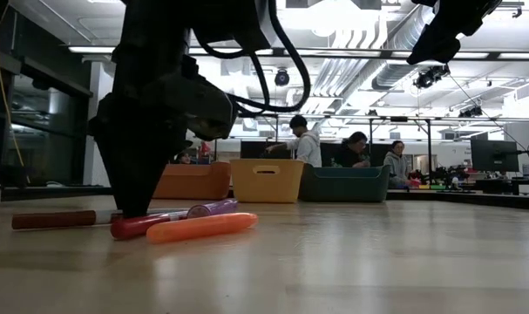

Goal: Pick & Place Markers
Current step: Put the brown marker into the orange bin

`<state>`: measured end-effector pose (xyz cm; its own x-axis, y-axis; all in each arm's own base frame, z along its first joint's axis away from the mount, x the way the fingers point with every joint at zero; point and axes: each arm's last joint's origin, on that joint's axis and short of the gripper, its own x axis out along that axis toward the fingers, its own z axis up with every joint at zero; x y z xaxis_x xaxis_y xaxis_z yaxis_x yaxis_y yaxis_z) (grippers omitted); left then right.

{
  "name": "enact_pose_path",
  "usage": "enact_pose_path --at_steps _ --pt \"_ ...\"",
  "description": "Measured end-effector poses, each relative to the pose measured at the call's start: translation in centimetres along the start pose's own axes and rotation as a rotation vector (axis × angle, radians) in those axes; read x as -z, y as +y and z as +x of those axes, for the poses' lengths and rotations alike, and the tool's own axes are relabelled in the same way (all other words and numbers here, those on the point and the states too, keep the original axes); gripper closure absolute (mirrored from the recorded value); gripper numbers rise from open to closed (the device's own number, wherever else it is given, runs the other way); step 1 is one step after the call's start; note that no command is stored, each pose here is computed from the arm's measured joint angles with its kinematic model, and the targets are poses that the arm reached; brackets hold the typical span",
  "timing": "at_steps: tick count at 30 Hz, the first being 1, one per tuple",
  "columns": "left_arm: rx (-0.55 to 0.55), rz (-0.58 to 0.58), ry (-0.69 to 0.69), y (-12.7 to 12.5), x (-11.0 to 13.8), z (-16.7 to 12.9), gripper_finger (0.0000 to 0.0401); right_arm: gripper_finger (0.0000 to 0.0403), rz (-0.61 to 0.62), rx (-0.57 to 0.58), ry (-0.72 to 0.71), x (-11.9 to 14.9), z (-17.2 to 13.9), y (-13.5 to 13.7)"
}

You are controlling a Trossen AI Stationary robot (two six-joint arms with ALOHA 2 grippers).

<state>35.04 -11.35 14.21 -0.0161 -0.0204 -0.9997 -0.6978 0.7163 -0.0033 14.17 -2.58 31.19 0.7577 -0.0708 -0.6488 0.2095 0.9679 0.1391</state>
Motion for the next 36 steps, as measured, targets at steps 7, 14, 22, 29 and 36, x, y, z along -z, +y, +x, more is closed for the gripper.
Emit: enact_pose_path --at_steps 7,14,22,29,36 --pt "-0.057 0.015 -0.008 0.9 -1.6 -0.9 0.0378 0.0269 0.007 0.0 0.0 0.0 0.0 0.0" --pt "-0.146 0.023 -0.041 3.7 -3.4 -2.9 0.0378 0.0269 0.014 0.0 -0.001 0.0 0.0 0.0" --pt "-0.183 0.038 -0.111 9.2 -6.3 -7.7 0.0378 0.0269 0.014 -0.001 -0.001 0.0 0.0 0.0" --pt "-0.207 0.068 -0.143 14.2 -9.3 -9.8 0.0378 0.0269 0.041 0.014 -0.019 -0.2 0.0 0.0" --pt "-0.238 0.141 -0.143 18.7 -11.9 -10.3 0.0378 0.0269 0.097 0.053 -0.026 -0.2 0.0 -0.1"
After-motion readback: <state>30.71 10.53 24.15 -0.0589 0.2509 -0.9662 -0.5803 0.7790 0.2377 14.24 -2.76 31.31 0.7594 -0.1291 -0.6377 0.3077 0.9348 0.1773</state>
